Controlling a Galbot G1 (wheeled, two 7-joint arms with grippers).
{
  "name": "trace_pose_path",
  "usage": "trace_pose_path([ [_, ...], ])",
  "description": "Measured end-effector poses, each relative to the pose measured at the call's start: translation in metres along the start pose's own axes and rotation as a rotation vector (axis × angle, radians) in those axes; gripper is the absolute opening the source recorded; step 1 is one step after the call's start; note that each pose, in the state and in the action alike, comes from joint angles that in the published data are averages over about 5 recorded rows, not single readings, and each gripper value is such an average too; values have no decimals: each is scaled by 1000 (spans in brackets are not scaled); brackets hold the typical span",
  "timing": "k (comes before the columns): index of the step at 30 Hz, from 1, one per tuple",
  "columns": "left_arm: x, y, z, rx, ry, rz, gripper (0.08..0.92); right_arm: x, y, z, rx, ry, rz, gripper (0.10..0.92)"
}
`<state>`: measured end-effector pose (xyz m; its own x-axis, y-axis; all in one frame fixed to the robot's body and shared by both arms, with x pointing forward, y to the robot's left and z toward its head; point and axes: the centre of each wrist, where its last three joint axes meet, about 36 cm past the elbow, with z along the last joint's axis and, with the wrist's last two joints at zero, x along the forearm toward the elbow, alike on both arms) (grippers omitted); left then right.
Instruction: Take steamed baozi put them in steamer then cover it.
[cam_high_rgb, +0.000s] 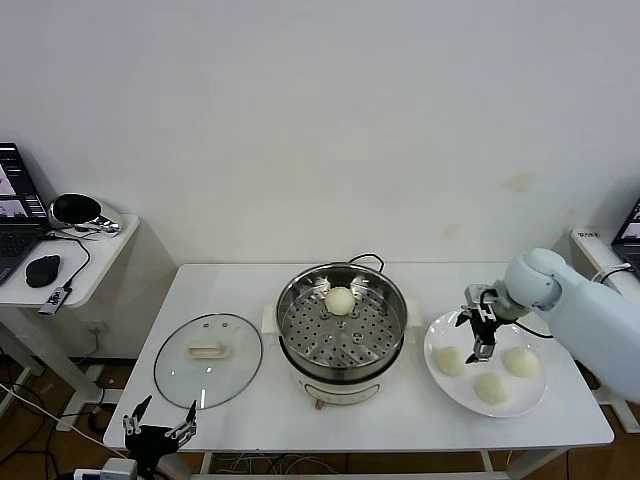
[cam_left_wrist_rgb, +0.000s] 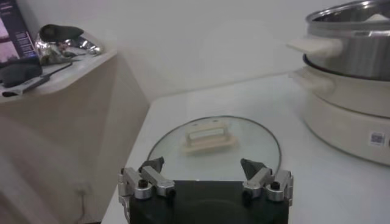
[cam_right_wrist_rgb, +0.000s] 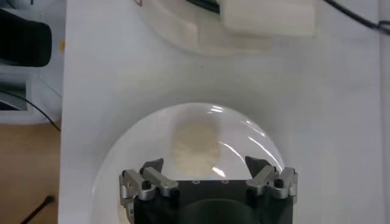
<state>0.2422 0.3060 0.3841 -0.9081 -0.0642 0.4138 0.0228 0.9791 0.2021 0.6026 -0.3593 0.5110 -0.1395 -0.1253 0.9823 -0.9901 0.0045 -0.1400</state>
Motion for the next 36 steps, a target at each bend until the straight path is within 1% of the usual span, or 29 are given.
trace_pose_path([
  [15, 0, -3, 5, 2, 14, 5, 823, -39, 2, -3, -10, 19, -9, 823],
  [31, -1, -3, 6, 3, 19, 4, 823, -56, 0, -5, -21, 33, -10, 823],
  [35, -2, -4, 7, 3, 19, 6, 823, -58, -1, -5, -31, 33, -13, 788],
  [36, -2, -4, 7, 3, 19, 6, 823, -59, -1, -4, -34, 33, -15, 760],
])
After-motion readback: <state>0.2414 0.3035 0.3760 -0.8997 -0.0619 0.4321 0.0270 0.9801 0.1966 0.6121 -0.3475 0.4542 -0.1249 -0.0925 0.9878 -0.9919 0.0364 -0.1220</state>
